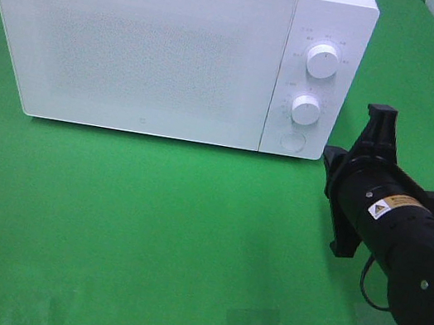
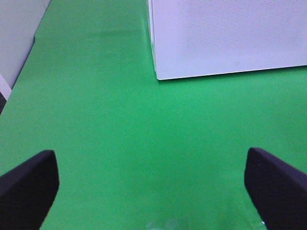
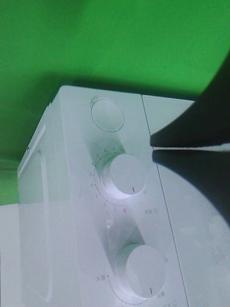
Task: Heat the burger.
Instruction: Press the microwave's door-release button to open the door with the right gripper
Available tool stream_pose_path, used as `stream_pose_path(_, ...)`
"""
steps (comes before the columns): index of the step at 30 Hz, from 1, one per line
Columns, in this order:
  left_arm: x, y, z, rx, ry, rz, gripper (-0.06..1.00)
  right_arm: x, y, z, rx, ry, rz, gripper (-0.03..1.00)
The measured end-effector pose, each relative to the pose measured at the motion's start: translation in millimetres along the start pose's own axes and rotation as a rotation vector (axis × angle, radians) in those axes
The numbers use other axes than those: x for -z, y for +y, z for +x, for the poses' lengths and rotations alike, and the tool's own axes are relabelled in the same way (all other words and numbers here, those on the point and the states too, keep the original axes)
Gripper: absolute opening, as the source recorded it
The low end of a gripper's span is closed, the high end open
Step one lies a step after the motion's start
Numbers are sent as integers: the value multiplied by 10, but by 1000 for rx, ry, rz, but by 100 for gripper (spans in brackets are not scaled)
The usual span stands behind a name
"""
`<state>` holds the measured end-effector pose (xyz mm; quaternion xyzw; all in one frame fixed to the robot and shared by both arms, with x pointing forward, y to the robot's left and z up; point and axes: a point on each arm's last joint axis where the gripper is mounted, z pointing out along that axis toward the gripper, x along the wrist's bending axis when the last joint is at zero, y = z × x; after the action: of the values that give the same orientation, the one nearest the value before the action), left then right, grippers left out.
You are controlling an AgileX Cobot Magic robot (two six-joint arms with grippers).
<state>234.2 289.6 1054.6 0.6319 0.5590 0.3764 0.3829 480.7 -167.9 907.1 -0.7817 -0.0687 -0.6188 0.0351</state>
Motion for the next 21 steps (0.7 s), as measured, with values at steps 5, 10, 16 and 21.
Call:
stream_pose_path(5, 0, 0, 0, 0, 0, 0, 97, -167, -39, -16, -11, -1, 24, 2)
stream_pose_path(10, 0, 0, 0, 0, 0, 0, 97, -352, -103, -101, -23, -37, 27, 2)
stream_pose_path(16, 0, 0, 0, 0, 0, 0, 97, -576, -42, -146, -26, -56, 7, 2)
stream_pose_path(21, 0, 0, 0, 0, 0, 0, 97, -731, -24, -173, -31, -73, 1, 2)
